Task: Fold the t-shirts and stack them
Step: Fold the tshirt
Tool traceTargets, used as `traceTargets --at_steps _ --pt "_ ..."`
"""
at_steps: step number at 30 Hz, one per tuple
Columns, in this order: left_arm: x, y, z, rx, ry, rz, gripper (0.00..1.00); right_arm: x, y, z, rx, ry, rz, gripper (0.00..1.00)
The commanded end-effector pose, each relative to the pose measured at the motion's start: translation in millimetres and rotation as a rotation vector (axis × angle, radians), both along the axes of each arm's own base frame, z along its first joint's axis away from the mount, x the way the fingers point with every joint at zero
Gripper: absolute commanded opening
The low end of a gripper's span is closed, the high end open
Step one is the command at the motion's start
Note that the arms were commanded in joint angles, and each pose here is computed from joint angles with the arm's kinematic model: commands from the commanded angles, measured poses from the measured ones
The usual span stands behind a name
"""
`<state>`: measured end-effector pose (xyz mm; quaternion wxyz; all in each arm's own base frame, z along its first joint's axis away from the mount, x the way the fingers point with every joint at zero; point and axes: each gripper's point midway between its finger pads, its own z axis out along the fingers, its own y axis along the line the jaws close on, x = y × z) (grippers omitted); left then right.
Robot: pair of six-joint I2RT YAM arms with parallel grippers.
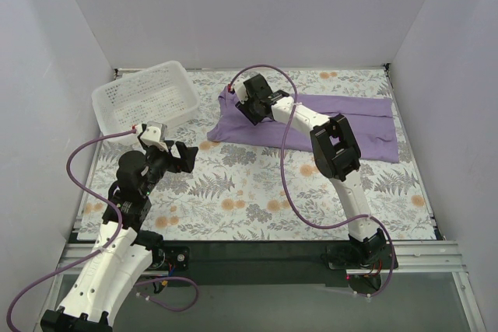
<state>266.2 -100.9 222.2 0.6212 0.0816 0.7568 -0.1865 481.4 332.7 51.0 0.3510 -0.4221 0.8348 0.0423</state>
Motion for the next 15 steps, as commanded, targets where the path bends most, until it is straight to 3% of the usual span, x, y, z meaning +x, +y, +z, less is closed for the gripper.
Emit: traceTargets --at_steps 1,15 --pt "-1 -2 6 0.005 -0.03 -0.016 0.81 5 12 29 0.079 -0.042 0.007 0.45" --pt "-1 -2 5 0.007 -0.027 -0.016 0.81 13 5 0 0.012 -0.039 -0.028 0.4"
